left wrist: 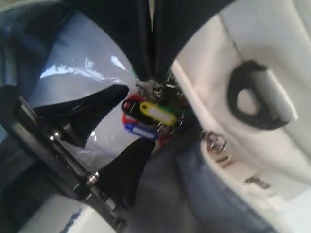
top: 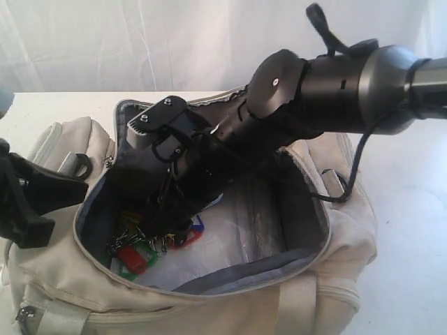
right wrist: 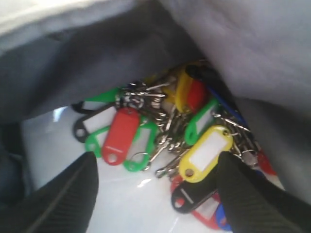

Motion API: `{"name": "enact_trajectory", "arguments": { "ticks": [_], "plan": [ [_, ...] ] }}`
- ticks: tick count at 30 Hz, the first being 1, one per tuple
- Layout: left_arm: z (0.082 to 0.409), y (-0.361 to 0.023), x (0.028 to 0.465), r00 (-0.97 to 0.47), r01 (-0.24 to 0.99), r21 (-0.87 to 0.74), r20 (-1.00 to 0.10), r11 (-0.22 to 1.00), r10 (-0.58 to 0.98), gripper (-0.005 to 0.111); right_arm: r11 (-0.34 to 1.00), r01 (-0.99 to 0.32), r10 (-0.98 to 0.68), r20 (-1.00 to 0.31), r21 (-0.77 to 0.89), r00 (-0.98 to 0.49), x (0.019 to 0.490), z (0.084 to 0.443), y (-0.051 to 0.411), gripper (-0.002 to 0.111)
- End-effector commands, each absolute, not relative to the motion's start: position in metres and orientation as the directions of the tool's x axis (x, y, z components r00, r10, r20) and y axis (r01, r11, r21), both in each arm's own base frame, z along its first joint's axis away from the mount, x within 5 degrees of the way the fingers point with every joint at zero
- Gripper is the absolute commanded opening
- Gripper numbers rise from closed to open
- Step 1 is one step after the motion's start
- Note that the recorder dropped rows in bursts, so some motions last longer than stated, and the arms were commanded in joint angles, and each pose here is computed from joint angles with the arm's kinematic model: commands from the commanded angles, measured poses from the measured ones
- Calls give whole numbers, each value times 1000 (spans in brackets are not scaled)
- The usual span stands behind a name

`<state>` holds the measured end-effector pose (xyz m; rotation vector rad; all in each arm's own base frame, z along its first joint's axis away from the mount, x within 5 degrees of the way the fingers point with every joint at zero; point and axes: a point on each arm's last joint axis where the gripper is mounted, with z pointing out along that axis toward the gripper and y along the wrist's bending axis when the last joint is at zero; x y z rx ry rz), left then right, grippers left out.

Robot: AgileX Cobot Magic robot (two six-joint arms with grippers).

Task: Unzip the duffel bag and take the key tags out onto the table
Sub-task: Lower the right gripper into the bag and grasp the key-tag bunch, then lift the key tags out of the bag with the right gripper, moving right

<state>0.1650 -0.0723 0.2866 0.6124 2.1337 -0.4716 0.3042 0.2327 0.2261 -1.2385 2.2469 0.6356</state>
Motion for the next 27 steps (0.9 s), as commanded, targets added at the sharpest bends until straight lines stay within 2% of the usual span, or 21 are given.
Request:
{"name": "enact_trajectory", "arguments": {
  "ticks": [1, 12, 15, 17, 19, 20, 22, 27],
  "plan": [
    [289, -68, 160, -573, 540, -116, -776, 834, 263, 0, 502, -850, -638, -596, 156, -487, 312, 202, 237, 65],
    [289, -68, 160, -582, 535, -134, -774, 834, 250, 0, 555, -825, -606, -626, 109, -491, 330, 182, 264, 67],
    [289, -68, 160, -582, 535, -134, -774, 834, 250, 0, 623, -768, -605, -531, 149, -594, 335, 166, 263, 66],
    [289, -68, 160, -582, 535, -134, -774, 834, 250, 0, 647, -755, -645, -453, 105, -615, 336, 161, 256, 56],
    [289, -68, 160, -582, 535, -134, -774, 834, 250, 0, 658, -750, -670, -401, 67, -624, 335, 159, 250, 36],
    [289, -68, 160, -582, 535, -134, -774, 834, 250, 0, 650, -759, -694, -371, 45, -617, 334, 157, 247, 16],
    [289, -68, 160, -581, 535, -133, -775, 835, 249, 0, 651, -758, -701, -349, 45, -623, 333, 160, 244, 0],
    [289, -68, 160, -582, 535, -134, -774, 834, 250, 0, 635, -772, -705, -420, -17, -571, 324, 212, 235, 0]
  ]
}}
